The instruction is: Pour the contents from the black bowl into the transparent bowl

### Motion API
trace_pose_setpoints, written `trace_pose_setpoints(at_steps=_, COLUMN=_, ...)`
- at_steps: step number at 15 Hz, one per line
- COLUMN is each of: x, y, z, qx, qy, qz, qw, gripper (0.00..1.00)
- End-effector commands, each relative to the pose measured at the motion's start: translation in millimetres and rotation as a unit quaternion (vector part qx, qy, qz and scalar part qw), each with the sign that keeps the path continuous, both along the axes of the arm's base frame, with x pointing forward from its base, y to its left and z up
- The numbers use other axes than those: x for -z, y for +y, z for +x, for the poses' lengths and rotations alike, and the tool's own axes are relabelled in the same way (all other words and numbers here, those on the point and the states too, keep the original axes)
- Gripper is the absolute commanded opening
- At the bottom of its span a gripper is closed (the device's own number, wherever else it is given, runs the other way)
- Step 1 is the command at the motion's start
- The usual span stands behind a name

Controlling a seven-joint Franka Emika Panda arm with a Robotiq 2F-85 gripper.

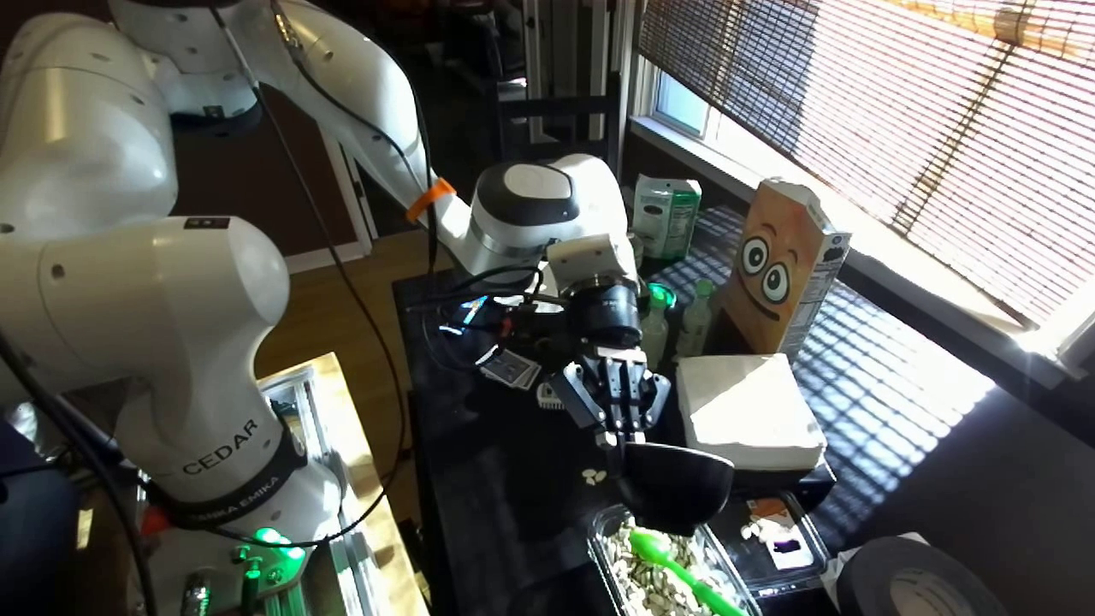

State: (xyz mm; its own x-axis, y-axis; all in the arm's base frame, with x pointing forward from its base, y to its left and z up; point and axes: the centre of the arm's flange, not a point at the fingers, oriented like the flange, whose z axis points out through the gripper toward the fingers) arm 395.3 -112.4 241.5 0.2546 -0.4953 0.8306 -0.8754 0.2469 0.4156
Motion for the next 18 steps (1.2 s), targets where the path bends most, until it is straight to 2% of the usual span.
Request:
trace_pose_setpoints(at_steps=1, x=0, y=-27, z=9, qx=0.015, qy=0.032, qz=-0.005, qw=0.9994, gripper=0.02)
trace_pose_setpoints(at_steps=5, x=1, y=-54, z=22, qx=0.011, qy=0.066, qz=0.01, qw=0.9977, gripper=0.02)
trace_pose_setpoints(at_steps=8, x=7, y=-66, z=41, qx=0.017, qy=0.081, qz=0.001, qw=0.9966, gripper=0.02)
trace_pose_setpoints(at_steps=10, x=17, y=-72, z=52, qx=0.013, qy=0.112, qz=-0.013, qw=0.9936, gripper=0.02)
trace_pose_setpoints(at_steps=15, x=41, y=-83, z=58, qx=0.011, qy=0.202, qz=-0.043, qw=0.9784, gripper=0.02)
trace_pose_setpoints(at_steps=18, x=53, y=-81, z=58, qx=-0.001, qy=0.263, qz=-0.064, qw=0.9627, gripper=0.02)
